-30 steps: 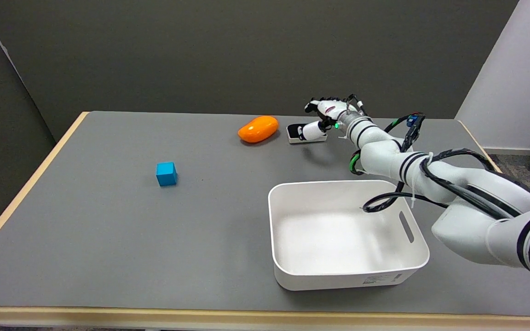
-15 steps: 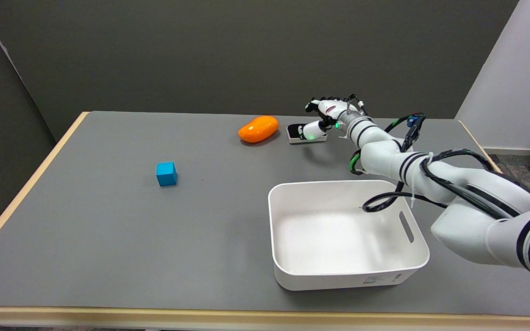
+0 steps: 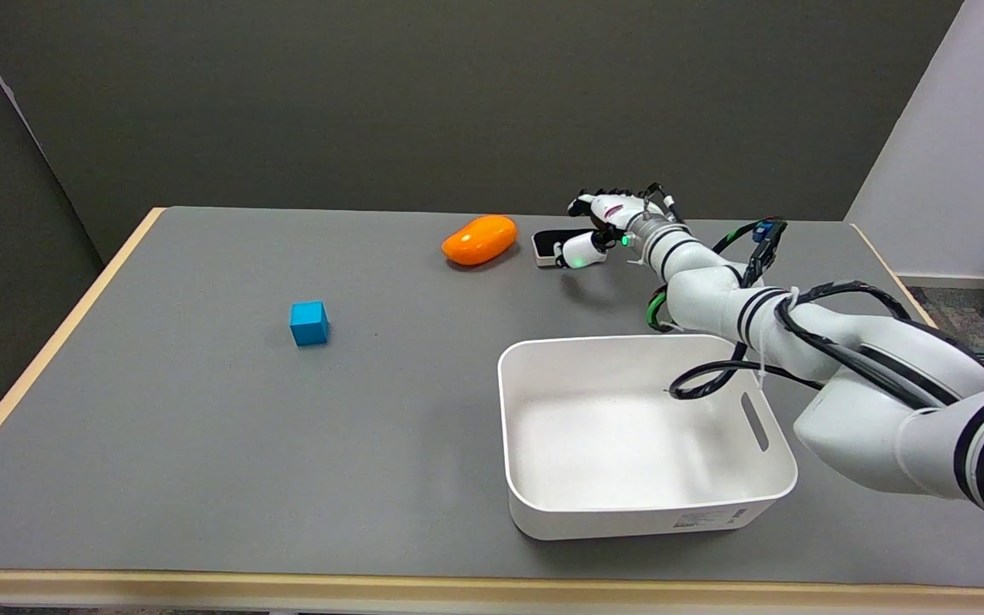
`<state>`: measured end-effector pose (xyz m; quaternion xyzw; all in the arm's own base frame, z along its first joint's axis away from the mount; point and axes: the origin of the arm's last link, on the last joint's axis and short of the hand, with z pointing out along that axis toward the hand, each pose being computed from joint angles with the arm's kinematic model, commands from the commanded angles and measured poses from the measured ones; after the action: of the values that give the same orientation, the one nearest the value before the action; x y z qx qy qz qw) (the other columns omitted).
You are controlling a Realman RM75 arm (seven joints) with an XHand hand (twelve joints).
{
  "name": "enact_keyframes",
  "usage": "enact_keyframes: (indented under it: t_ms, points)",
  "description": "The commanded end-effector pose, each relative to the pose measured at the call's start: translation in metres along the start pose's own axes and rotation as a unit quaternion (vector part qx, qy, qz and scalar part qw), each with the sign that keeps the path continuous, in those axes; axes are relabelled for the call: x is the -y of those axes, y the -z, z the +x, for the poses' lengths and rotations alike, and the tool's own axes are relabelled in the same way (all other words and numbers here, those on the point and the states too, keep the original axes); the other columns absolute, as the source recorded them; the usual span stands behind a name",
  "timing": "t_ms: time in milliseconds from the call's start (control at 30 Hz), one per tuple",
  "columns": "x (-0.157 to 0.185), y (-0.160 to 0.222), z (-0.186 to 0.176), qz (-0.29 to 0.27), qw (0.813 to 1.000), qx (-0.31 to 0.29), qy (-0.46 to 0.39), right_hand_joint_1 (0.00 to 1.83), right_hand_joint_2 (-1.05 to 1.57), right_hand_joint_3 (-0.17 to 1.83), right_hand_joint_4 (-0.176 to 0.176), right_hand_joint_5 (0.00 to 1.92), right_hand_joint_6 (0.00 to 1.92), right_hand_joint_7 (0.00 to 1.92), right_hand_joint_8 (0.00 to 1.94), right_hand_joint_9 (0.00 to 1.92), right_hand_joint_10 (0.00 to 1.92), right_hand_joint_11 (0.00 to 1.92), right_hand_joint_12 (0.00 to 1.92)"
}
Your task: Pick up the blackboard eraser.
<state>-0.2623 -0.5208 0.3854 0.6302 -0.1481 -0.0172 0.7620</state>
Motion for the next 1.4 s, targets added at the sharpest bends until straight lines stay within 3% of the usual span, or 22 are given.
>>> enact_keyframes:
  t_ms: [33,1200,1333,1400]
  points:
    - [0.003,0.000,-0.007,0.000,1.000,0.009,-0.003,0.50,0.67,1.00,0.046,0.17,0.44,0.20,0.31,0.13,0.61,0.00,1.03]
    - [0.001,0.003,-0.018,0.000,1.000,0.016,-0.002,0.52,0.69,1.00,0.042,0.18,0.45,0.24,0.33,0.16,0.62,0.00,1.04]
    - [0.001,0.003,-0.017,0.001,1.000,0.012,0.000,0.54,0.75,0.99,0.042,0.26,0.54,0.36,0.42,0.26,0.68,0.00,1.05]
    - [0.001,0.003,-0.017,0.001,1.000,0.011,0.001,0.59,0.80,0.94,0.060,0.35,0.80,0.52,0.61,0.39,0.81,0.06,1.08]
